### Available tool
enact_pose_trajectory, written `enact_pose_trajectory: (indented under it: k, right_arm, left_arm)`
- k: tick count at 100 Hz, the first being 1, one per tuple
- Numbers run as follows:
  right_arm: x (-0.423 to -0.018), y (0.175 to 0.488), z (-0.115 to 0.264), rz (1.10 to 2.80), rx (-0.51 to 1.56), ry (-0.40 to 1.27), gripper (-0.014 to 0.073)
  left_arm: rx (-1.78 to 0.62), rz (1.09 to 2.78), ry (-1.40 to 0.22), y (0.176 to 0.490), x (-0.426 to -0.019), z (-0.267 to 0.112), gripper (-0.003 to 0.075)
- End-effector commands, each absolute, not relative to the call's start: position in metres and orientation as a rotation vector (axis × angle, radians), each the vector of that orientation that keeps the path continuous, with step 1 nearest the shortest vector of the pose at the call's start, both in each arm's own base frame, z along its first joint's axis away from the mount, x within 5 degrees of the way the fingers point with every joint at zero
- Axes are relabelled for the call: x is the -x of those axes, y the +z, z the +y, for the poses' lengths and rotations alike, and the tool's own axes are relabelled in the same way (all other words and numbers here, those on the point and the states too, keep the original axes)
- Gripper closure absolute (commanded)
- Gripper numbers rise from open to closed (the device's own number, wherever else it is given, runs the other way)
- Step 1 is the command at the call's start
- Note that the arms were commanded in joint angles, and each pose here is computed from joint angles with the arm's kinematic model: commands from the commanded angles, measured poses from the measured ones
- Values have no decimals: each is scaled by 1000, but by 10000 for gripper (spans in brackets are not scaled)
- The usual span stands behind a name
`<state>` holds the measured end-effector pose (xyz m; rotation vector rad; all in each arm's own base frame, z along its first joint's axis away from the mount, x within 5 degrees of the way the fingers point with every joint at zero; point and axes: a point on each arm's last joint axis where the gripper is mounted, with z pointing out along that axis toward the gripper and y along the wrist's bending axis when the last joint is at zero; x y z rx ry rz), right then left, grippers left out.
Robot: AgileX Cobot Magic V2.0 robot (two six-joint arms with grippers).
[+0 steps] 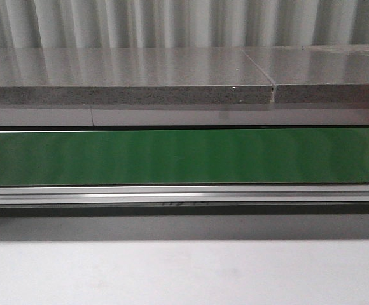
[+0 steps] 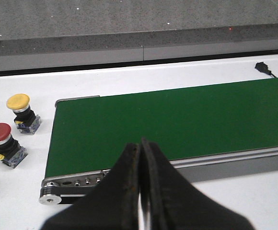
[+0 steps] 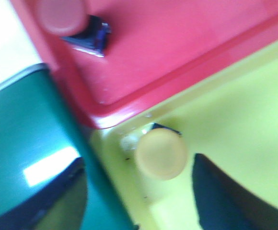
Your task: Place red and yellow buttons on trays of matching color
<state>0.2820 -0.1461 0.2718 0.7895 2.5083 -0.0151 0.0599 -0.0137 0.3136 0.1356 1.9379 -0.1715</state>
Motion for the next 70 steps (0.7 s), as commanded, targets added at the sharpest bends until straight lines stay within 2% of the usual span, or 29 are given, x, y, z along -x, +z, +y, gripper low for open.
enact_pose_trajectory:
  k: [1, 17, 27, 55, 70]
  right_arm:
    - [-278, 304, -131, 2430, -675, -39, 283]
    - [-278, 319, -102, 2423, -529, -19, 566]
    - [-281, 320, -81, 2442, -424, 2, 655]
    - [-278, 317, -28, 2491, -76, 37, 662]
    - [-270, 315, -3, 2456, 93, 47, 662]
  left_arm:
    - [-128, 1851, -190, 327, -62, -15, 740]
    - [-128, 1851, -190, 327, -62, -15, 740]
    - [-128, 1851, -190, 327, -62, -15, 740]
    - [-128, 1851, -190, 327, -62, -15, 740]
    - [-128, 1851, -190, 327, -62, -15, 740]
